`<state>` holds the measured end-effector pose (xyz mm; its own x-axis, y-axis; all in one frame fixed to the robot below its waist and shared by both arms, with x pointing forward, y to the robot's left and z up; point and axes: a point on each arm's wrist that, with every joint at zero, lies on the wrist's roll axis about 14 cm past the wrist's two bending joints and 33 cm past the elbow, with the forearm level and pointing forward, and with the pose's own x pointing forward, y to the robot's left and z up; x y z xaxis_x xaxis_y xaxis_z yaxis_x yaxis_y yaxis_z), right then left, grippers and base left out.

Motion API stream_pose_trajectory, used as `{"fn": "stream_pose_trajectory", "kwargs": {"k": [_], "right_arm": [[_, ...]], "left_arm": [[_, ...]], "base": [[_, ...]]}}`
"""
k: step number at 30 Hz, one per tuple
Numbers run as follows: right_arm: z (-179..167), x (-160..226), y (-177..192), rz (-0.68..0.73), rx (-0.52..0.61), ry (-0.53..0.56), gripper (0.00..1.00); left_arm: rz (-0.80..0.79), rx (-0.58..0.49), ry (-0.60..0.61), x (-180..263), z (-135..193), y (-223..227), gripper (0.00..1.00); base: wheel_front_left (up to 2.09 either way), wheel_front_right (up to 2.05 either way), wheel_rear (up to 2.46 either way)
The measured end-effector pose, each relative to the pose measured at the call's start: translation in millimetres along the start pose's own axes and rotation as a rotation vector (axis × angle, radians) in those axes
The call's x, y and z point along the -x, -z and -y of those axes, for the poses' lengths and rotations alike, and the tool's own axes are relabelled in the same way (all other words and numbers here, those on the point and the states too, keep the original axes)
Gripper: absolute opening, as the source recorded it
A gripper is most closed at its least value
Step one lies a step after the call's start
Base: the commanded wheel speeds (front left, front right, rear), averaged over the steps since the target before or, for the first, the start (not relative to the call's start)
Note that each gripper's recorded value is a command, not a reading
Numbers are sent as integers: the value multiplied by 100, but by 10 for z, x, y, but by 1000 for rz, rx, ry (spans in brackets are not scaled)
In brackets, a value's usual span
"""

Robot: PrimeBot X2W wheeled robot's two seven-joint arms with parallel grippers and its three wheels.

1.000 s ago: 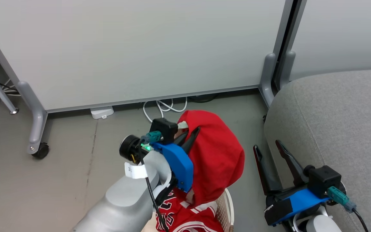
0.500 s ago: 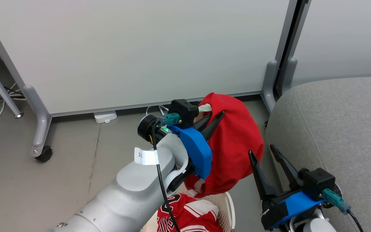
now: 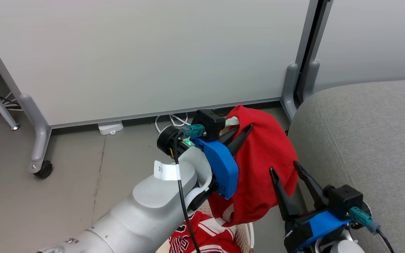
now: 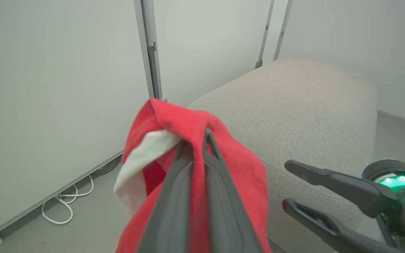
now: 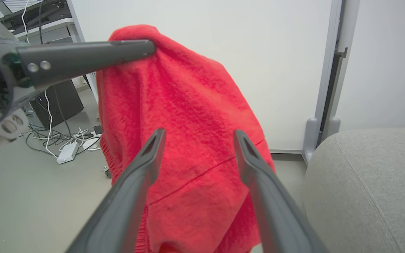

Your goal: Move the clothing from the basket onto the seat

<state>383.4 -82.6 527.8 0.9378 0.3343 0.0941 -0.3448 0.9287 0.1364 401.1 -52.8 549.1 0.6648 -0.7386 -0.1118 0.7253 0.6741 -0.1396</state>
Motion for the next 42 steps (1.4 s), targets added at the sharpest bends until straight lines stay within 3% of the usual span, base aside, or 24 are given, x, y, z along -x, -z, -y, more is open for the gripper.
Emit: {"fn": "stream_pose_trajectory", "kwargs": {"k": [15,42], "right_arm": [[-249,-39,300,-144,69,-89,100],[-200,-476,406,-177,208,-143,100]], "left_arm": [[-19,-2,8,7,40,50,0],[-28,-17,88,-21,256,-11,0]], "base": [[0,0,0],[0,0,0]]}}
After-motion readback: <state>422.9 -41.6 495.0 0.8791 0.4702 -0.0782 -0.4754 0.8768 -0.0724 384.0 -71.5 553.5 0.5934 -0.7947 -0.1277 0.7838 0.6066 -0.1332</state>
